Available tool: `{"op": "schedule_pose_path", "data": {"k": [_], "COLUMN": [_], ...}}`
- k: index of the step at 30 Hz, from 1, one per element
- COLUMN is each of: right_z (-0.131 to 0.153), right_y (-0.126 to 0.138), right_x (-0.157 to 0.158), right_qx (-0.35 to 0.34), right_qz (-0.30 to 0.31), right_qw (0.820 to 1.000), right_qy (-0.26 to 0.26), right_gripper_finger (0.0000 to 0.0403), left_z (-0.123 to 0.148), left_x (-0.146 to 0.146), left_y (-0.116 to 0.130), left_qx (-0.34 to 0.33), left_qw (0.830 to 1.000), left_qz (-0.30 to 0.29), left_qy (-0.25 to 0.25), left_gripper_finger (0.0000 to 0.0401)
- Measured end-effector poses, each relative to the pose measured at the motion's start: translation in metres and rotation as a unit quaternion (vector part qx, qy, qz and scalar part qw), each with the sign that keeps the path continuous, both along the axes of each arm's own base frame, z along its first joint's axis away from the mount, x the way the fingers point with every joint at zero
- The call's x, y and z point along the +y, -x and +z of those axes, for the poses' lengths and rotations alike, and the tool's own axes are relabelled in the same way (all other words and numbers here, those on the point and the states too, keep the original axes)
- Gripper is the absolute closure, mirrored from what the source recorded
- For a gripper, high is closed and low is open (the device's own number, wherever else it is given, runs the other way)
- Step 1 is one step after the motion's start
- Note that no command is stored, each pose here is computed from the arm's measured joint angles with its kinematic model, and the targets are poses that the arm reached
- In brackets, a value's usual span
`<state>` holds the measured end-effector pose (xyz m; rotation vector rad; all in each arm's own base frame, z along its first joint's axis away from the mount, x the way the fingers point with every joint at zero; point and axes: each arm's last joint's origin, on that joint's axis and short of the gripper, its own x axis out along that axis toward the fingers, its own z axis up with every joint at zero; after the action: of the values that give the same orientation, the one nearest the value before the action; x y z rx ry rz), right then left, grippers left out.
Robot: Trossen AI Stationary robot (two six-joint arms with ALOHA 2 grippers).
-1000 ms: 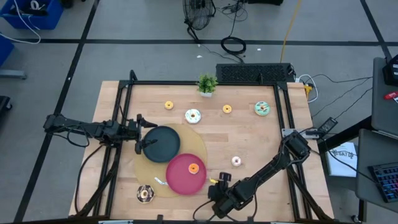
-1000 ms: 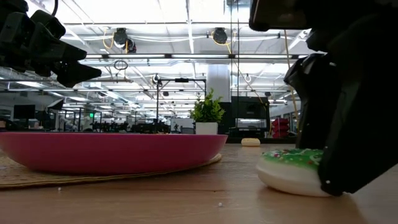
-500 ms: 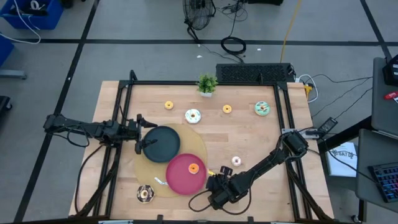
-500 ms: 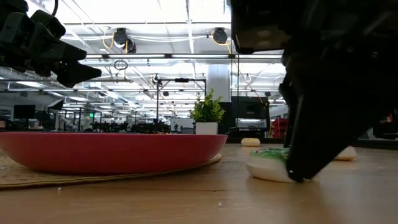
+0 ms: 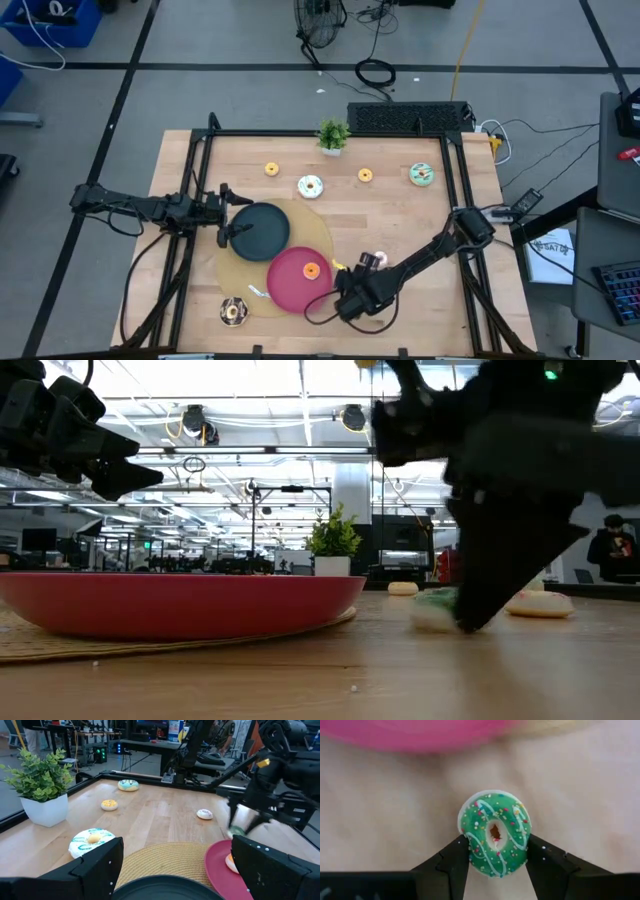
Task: Pick & Place donuts
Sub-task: Put the small green donut into the pink plate
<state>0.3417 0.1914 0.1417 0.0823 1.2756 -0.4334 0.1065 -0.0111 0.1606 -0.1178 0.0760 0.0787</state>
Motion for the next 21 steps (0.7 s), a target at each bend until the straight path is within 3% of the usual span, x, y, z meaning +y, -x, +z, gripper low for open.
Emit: {"op": "schedule_pose_path", "data": {"k": [7, 21], "right_z": [0.019, 0.024], "right_y": [0.005, -0.004], "right_x": [-0.011, -0.034], "right_qx": [-0.005, -0.003], "right_qz": [-0.005, 0.005], "right_qw": [0.999, 0.996], "right_qy": [0.04, 0.084], "right_gripper_finger": [0.0236, 0.0236], "left_z": [0.0, 0.0], "left_x": [0.0, 0.0], "left_y": [0.0, 0.0], "left_qx": [-0.001, 0.0], "left_qw": [1.0, 1.0], "left_qz": [0.0, 0.0], "left_qy": [0.0, 0.0], "left_gripper_finger": [0.0036, 0.0036]}}
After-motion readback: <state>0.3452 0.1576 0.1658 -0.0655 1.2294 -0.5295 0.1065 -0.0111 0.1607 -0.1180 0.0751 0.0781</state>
